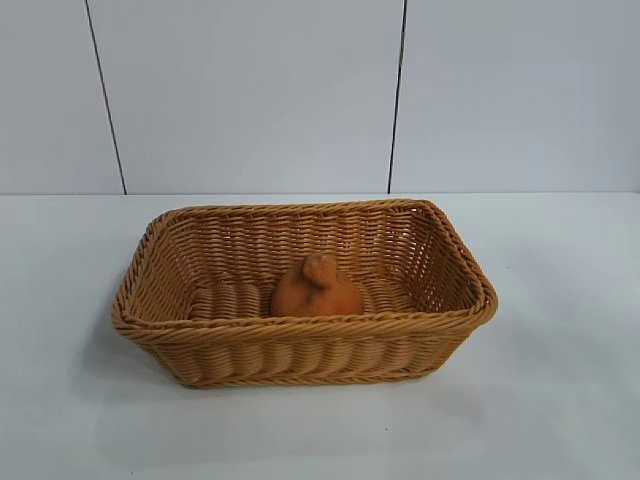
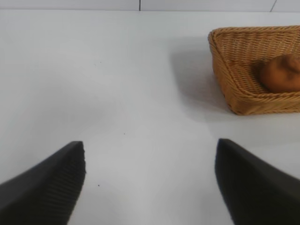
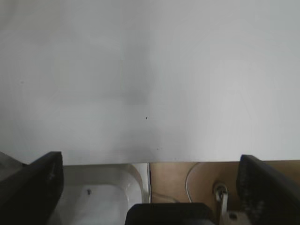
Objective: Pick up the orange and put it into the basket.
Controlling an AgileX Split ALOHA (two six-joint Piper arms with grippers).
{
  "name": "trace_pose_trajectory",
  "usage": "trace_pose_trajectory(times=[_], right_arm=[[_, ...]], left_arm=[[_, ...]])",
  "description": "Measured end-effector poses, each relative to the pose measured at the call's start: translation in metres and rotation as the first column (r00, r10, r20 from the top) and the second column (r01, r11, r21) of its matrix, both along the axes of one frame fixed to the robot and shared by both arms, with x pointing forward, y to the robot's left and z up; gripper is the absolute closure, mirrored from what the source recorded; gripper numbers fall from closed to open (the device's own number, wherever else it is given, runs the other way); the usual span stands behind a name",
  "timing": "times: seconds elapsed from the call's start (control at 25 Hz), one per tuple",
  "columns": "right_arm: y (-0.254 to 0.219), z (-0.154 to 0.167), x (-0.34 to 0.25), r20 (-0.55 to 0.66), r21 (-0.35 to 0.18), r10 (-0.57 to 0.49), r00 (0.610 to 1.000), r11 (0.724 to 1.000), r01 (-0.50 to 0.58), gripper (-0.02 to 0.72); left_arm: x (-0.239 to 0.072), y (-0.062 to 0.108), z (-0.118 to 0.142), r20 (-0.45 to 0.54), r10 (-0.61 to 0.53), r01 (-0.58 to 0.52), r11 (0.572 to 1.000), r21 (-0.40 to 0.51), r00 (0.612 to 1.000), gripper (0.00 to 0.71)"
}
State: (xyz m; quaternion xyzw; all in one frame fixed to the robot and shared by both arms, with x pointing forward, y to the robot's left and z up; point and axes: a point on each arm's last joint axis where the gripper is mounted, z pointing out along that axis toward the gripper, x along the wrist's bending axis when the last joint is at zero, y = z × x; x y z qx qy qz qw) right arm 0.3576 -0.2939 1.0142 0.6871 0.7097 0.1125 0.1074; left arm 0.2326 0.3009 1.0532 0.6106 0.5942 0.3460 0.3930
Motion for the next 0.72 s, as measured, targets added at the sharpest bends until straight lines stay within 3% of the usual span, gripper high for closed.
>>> trace_pose_trajectory(times=[0.16,0.36,0.6,0.72], right_arm=[[-0.001,0.016,-0.035,0.225,0.008,0.0,0.974,1.0,-0.002,0.01],[-0.003,0.034,-0.077,0.506,0.015,0.001,0.863,1.0,-0.01,0.01],[-0.004,0.039,-0.113,0.69,0.021,-0.004,0.724,1.0,-0.014,0.01],[-0.005,0.039,-0.121,0.727,0.022,-0.006,0.687,1.0,-0.015,0.01]], left_arm=[[0.0,0.0,0.0,0.0,0.0,0.0,1.0,0.0,1.0,0.161],[0.0,0.0,0.0,0.0,0.0,0.0,1.0,0.0,1.0,0.161],[0.0,0.0,0.0,0.0,0.0,0.0,1.0,0.0,1.0,0.161],[0.0,0.0,0.0,0.0,0.0,0.0,1.0,0.0,1.0,0.161]])
